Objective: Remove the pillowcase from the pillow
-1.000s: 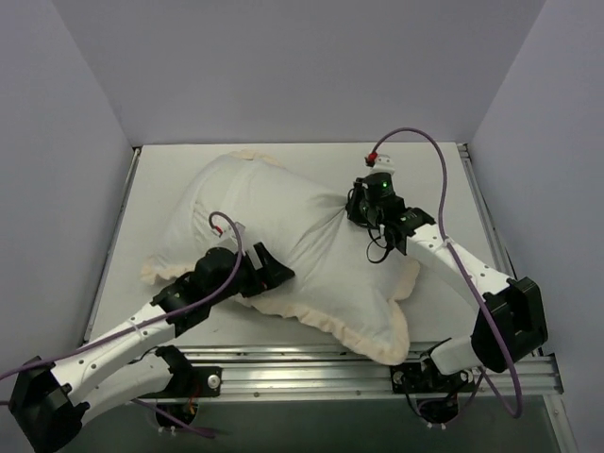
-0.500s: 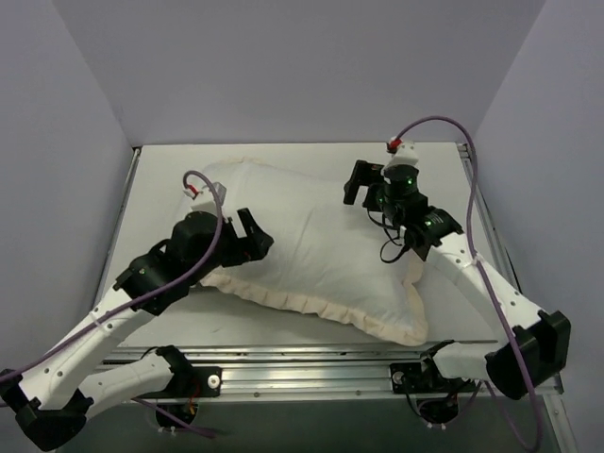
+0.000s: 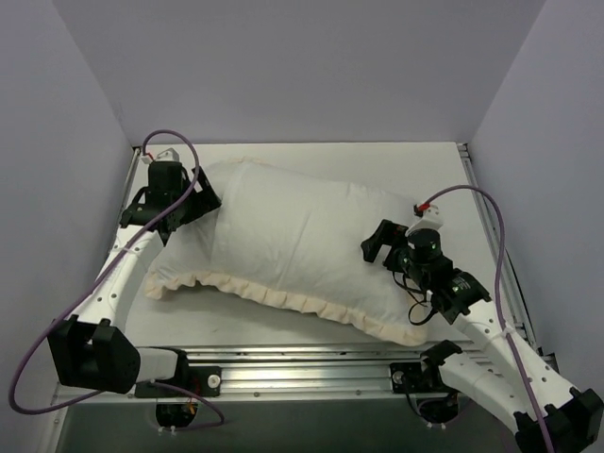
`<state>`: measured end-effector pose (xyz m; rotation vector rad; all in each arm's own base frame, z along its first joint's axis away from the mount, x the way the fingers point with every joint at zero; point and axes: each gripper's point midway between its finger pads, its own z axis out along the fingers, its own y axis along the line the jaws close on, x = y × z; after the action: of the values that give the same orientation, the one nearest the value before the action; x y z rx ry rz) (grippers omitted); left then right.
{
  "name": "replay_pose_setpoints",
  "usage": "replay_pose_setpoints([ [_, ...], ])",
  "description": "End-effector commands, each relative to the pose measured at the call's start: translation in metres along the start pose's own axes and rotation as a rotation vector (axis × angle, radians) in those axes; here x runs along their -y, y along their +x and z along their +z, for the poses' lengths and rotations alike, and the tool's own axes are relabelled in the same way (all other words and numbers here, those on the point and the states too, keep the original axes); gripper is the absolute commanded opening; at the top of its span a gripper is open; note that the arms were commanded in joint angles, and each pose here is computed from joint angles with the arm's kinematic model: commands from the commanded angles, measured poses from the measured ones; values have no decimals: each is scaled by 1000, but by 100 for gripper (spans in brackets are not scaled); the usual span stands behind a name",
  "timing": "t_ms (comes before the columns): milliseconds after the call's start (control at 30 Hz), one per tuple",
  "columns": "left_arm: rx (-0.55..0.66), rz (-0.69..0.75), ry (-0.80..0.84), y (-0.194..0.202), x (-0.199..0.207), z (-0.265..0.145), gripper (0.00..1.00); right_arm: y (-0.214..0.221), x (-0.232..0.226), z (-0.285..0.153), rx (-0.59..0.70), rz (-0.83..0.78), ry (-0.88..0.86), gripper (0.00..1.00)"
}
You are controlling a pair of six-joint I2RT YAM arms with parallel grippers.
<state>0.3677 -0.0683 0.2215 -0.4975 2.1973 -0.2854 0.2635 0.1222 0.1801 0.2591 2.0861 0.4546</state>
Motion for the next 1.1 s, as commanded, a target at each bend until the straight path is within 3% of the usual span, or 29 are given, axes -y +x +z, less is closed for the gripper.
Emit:
replay_pose_setpoints([
  [0, 21, -45, 108, -8, 20, 8, 94, 29, -11, 2, -77, 84, -99, 97],
  [133, -90, -95, 113, 42, 6, 21, 94, 48, -8, 18, -118, 103, -97, 83],
  [167, -94, -103, 125, 50, 5, 16, 94, 43, -11, 23, -97, 94, -107, 65],
  [233, -126, -127, 149, 71, 5, 13, 94, 38, -6, 34, -87, 79, -63, 51],
  [267, -155, -130, 147, 93, -2, 12, 94, 34, -7, 38, -82, 58, -57, 37],
  [367, -213, -130, 194, 137, 4, 5, 94, 11, 3, 57, -32, 13, 32, 15],
  [433, -246, -117, 257, 161, 25, -2, 94, -5, 7, 72, -12, 6, 76, 11],
  [633, -336, -45, 403, 221, 80, -28, 94, -51, 13, 110, 37, -2, 153, 10],
  [867, -336, 19, 480, 214, 121, -57, 94, -100, -14, 112, 90, -47, 123, 20],
  [900, -314, 22, 473, 207, 123, -60, 94, -105, -22, 105, 101, -54, 97, 23],
  [1033, -237, 27, 479, 171, 117, -98, 94, -104, -38, 76, 106, -134, 31, 62],
  [1067, -205, 23, 477, 159, 116, -106, 94, -94, -37, 68, 78, -175, 37, 67],
])
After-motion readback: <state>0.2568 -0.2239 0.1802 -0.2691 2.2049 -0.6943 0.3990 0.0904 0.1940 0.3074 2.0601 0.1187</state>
